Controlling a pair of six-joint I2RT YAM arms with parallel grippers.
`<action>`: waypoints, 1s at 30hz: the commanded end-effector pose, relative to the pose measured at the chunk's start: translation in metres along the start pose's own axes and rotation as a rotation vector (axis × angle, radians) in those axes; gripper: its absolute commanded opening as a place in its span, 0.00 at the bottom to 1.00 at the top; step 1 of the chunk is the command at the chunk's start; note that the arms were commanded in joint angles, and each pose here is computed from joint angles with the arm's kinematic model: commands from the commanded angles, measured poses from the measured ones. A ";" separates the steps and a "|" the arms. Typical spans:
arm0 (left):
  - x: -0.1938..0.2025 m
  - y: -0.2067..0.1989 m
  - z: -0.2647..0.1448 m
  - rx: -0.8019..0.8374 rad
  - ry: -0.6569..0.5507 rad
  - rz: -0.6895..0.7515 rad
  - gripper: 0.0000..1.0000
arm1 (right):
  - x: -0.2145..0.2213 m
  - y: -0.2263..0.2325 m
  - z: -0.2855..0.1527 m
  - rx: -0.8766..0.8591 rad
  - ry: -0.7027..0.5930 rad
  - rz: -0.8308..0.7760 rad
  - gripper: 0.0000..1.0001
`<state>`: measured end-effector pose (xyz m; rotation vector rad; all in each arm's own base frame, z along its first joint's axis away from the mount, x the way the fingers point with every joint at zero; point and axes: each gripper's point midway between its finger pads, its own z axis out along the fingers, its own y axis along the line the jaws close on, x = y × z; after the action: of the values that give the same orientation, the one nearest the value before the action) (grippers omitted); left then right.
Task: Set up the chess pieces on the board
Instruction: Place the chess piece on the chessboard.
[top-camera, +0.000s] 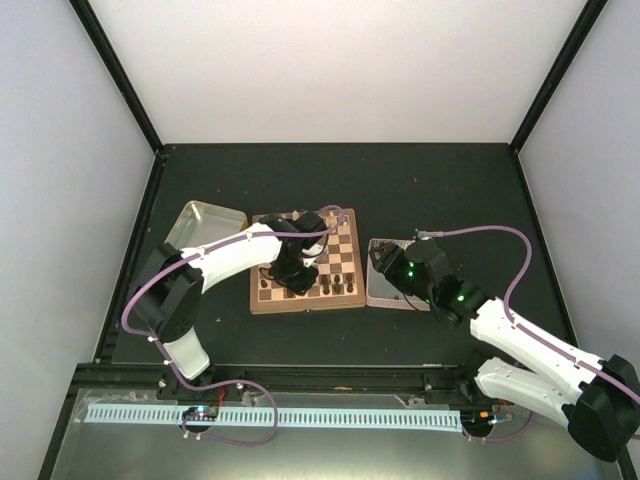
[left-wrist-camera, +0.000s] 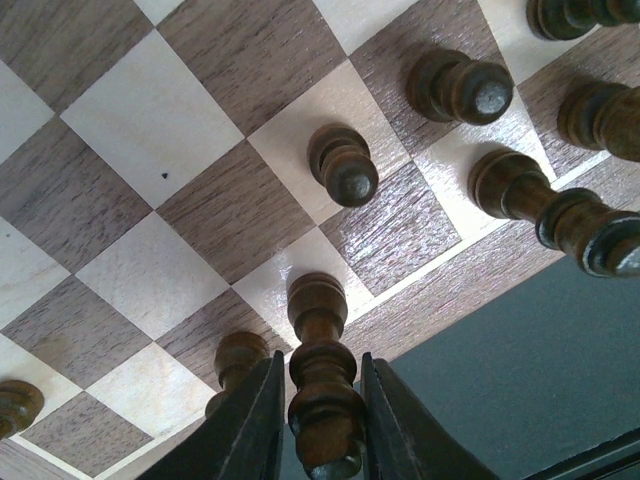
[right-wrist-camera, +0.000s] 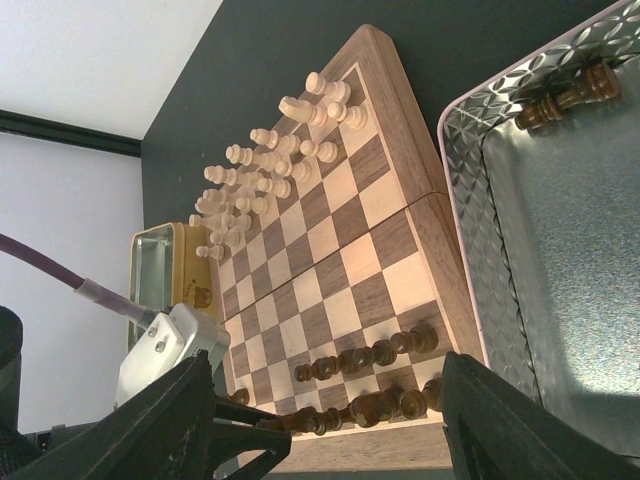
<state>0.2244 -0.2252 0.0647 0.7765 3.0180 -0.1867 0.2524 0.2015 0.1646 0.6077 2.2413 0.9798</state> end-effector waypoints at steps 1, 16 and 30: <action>-0.003 -0.001 -0.002 -0.002 -0.018 0.017 0.26 | -0.002 -0.001 0.001 -0.004 -0.010 -0.004 0.63; -0.021 -0.009 -0.049 0.022 -0.147 0.030 0.36 | -0.016 0.000 -0.007 0.017 -0.072 -0.053 0.63; -0.046 0.014 -0.148 -0.031 -0.661 -0.057 0.39 | -0.056 -0.065 0.015 0.415 -0.032 -0.436 0.53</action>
<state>0.2576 -0.2239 0.1747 0.6065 2.5977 -0.3005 0.2881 0.1598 0.1465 0.3843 2.3222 0.5681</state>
